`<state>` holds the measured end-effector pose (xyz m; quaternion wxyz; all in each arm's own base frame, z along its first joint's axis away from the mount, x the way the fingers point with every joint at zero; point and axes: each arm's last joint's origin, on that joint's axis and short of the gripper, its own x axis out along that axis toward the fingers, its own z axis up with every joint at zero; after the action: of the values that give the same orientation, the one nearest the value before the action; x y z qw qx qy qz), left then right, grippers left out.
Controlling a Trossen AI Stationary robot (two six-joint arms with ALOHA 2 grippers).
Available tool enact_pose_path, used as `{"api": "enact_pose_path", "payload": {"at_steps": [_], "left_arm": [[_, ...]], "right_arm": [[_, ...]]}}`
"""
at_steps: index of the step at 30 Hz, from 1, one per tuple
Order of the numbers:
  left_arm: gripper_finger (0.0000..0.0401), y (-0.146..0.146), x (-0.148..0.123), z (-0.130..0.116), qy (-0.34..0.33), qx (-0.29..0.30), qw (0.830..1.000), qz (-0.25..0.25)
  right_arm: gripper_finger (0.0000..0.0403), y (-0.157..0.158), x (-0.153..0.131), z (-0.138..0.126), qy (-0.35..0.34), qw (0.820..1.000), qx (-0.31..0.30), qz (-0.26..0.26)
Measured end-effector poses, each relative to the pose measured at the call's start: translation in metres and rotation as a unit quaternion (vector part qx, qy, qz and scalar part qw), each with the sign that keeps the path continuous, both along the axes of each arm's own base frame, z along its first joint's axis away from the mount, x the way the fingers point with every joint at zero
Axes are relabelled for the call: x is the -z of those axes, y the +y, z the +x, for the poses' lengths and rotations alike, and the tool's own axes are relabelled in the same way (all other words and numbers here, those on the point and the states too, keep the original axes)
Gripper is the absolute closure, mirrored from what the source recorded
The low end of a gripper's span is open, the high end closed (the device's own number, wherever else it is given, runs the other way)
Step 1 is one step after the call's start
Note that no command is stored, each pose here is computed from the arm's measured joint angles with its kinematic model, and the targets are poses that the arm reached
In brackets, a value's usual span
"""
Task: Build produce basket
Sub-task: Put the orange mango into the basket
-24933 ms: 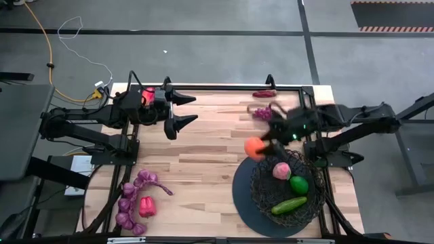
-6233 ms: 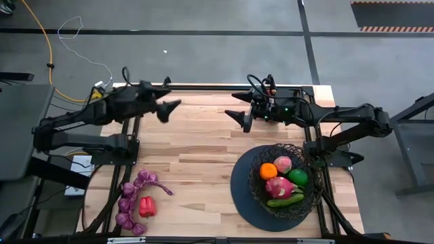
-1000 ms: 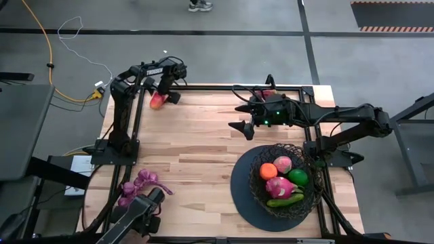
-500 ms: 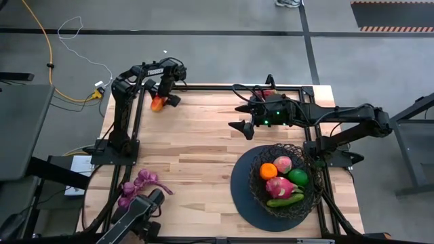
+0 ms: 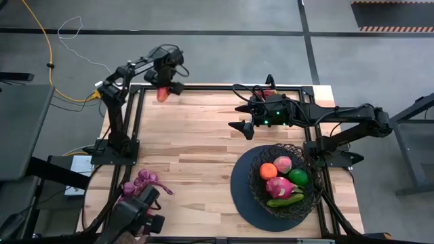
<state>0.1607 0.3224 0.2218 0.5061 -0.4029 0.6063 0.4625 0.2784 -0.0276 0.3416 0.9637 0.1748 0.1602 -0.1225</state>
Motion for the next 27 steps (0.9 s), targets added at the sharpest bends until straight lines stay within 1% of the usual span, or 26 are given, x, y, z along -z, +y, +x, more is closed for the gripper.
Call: {"api": "enact_pose_path", "payload": {"at_steps": [2,5,7,9,12,16,21,23,25,27], "left_arm": [[0.0169,-0.003,-0.018,0.002,-0.042,-0.005,0.998,0.037],[0.0170,-0.009,-0.044,0.007,-0.108,-0.004,0.989,0.099],[0.0170,-0.014,-0.062,0.013,-0.152,0.004,0.978,0.140],[0.0170,-0.021,-0.080,0.020,-0.199,0.015,0.964,0.176],[0.0170,-0.034,-0.102,0.034,-0.262,0.045,0.938,0.224],[0.0170,-0.057,-0.127,0.057,-0.318,0.094,0.903,0.273],[0.0169,-0.094,-0.151,0.087,-0.378,0.160,0.857,0.310],[0.0168,-0.110,-0.159,0.096,-0.392,0.186,0.841,0.323],[0.0168,-0.128,-0.167,0.105,-0.404,0.210,0.819,0.349],[0.0168,-0.144,-0.169,0.109,-0.427,0.223,0.792,0.375]], "right_arm": [[0.0022,0.000,0.000,0.000,0.000,1.000,0.000,0.000],[0.0022,0.000,0.000,0.000,0.000,1.000,0.000,-0.001],[0.0022,0.000,0.000,0.000,0.000,1.000,0.000,-0.001],[0.0022,0.000,0.000,0.000,0.000,1.000,0.000,-0.001],[0.0022,0.000,0.000,0.000,0.000,1.000,0.000,-0.001],[0.0021,0.000,0.000,0.000,0.000,1.000,0.000,-0.001],[0.0022,0.000,0.000,0.000,0.000,1.000,0.000,-0.001],[0.0022,0.000,0.000,0.000,0.000,1.000,0.000,-0.001],[0.0022,0.000,0.000,0.000,0.000,1.000,-0.002,-0.001],[0.0022,0.000,0.000,0.000,0.000,1.000,-0.006,-0.001]]}}
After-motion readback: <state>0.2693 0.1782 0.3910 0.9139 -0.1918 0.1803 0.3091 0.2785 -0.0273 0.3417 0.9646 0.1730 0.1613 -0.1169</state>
